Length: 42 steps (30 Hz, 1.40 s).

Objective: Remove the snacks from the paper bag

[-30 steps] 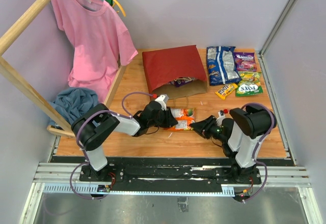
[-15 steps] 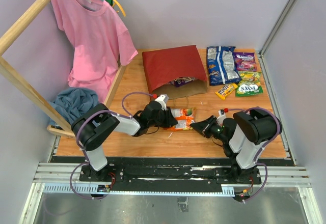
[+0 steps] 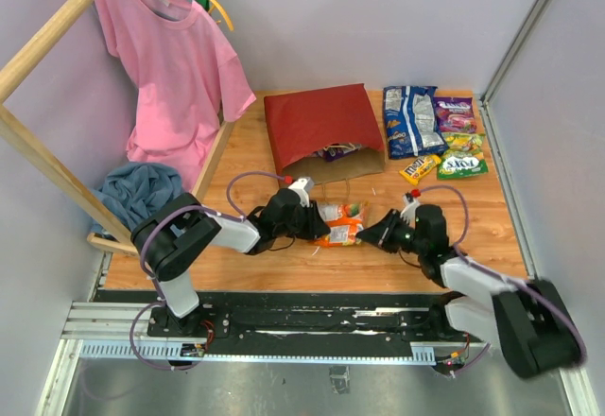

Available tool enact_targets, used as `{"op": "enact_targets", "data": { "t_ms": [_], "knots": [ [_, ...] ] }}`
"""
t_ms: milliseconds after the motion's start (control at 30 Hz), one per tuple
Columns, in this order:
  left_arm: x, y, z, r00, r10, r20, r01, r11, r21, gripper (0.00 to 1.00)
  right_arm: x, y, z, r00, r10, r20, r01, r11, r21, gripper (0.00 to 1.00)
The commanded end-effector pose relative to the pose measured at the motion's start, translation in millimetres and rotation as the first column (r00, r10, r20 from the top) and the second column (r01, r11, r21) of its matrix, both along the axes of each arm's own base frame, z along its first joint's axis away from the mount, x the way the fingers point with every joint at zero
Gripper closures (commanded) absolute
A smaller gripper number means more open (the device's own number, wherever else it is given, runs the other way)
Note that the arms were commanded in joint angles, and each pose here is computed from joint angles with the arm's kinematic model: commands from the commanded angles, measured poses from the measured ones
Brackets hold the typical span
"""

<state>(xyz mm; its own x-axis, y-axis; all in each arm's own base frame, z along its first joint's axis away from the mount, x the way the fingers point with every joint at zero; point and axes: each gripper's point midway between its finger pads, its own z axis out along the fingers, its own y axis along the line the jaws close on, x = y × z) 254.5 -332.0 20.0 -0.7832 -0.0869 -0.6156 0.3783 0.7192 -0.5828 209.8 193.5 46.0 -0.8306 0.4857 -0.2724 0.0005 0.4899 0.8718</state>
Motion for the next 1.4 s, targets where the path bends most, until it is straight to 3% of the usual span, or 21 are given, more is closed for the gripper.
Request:
{"op": "enact_targets", "data": {
  "t_ms": [0,133,400,567,667,767,900,1133,1367],
  "knots": [
    [-51.3,81.3,-93.4,0.975,0.071,-0.212,0.015,0.926,0.377,0.73,-10.0,-50.3,2.2,0.997,0.058,0.04,-0.038,0.92,-0.391,0.99],
    [-49.9,78.7,-97.1,0.974,0.062,-0.218,0.025,0.925,0.379,0.72,-7.8,-69.8,21.1,0.999,0.039,0.031,-0.025,0.938,-0.345,0.99],
    [-46.0,79.3,-94.9,0.977,0.063,-0.204,0.023,0.918,0.395,0.73,-23.6,-82.0,-7.4,0.985,0.112,-0.131,-0.157,0.898,-0.411,0.99],
    [-45.0,76.6,-81.7,0.981,0.055,-0.188,0.019,0.929,0.37,0.71,-21.0,-86.8,-10.3,0.983,0.104,-0.15,-0.16,0.887,-0.433,0.99],
    [-40.9,62.1,-49.6,0.991,0.004,-0.132,0.033,0.961,0.275,0.56,-17.9,-87.9,-9.0,0.985,0.094,-0.147,-0.15,0.886,-0.439,0.99],
    [-49.0,53.7,-28.1,0.992,-0.041,-0.119,0.064,0.98,0.19,0.27,-15.2,-87.4,-7.2,0.987,0.081,-0.142,-0.136,0.891,-0.434,0.99],
    [-74.2,48.8,-22.5,0.978,-0.086,-0.191,0.102,0.992,0.075,0.14,-12.7,-86.5,-6.2,0.988,0.073,-0.138,-0.126,0.894,-0.429,0.99],
    [-97.2,30.5,-36.2,0.948,-0.152,-0.28,0.145,0.988,-0.046,0.19,-8.3,-82.8,-1.9,0.99,0.069,-0.126,-0.115,0.907,-0.406,0.99],
    [-92.4,13.5,-47.6,0.93,-0.187,-0.318,0.178,0.982,-0.058,0.3,-8.1,-82.1,4.0,0.992,0.06,-0.111,-0.1,0.911,-0.4,0.99]
  ]
}}
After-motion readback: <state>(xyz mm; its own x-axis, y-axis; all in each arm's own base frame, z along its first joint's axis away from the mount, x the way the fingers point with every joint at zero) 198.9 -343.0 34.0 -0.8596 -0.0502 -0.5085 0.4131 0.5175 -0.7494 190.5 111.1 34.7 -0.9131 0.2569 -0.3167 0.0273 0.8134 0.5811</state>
